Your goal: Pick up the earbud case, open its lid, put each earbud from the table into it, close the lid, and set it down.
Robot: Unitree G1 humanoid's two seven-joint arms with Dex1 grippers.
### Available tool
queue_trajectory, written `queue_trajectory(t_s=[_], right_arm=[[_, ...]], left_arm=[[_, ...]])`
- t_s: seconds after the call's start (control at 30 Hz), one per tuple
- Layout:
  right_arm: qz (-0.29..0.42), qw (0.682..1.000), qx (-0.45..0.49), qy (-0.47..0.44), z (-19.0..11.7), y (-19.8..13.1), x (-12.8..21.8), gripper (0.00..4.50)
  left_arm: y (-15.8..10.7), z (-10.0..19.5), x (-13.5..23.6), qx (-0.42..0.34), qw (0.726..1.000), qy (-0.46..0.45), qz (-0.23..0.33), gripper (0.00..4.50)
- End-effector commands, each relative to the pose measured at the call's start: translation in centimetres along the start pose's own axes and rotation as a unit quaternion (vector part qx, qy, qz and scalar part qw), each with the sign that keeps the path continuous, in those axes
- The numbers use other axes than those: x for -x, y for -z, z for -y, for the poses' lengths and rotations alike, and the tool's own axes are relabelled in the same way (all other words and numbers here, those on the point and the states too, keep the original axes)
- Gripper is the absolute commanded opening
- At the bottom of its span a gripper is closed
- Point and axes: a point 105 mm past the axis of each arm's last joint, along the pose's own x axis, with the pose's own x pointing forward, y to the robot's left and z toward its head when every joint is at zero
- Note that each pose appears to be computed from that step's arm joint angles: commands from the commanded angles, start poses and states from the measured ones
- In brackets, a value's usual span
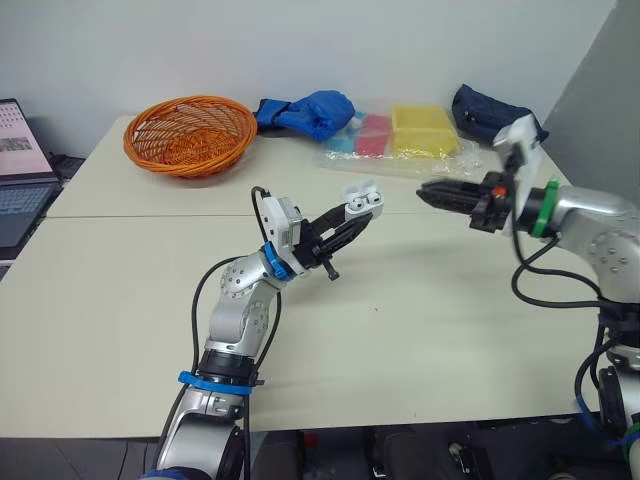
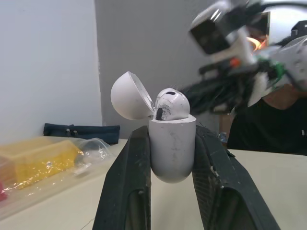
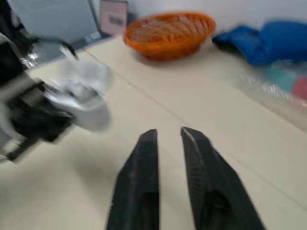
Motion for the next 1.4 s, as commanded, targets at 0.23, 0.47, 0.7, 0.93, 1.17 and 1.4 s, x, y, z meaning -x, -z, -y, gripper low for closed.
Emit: queue_trajectory(t_s=[0.23, 0.47, 0.7, 0.93, 1.17, 1.4], right_arm=[[0.062, 0.997, -0.008, -0.051, -1.8, -4.8, -5.0, 0.02], [0.036, 0.988, 0.008, -0.152, -5.9, -5.5, -4.5, 0.02], [0.047, 0.988, 0.011, -0.147, -6.7, -6.2, -4.1, 0.02], [0.066, 0.99, 0.077, -0.102, -6.4, -7.0, -3.9, 0.02], [0.081, 0.986, 0.116, -0.089, -6.8, -7.4, -3.5, 0.02], [0.103, 0.979, 0.173, 0.0, -3.6, -8.8, -2.5, 0.02]], left_arm=[[-1.2, 0.5, -0.7, -0.011, 1.0, 0.013, 0.02, 0.77], [-1.0, 0.7, -0.6, -0.015, 1.0, 0.005, 0.016, 0.77], [-1.3, 1.1, -1.1, -0.012, 1.0, 0.0, 0.019, 0.77], [-1.4, 0.7, -1.7, -0.001, 1.0, -0.009, 0.027, 0.77], [-1.2, 0.5, -1.6, -0.002, 1.0, -0.007, 0.025, 0.77], [-1.1, 0.4, -1.7, -0.004, 1.0, 0.004, 0.025, 0.77]])
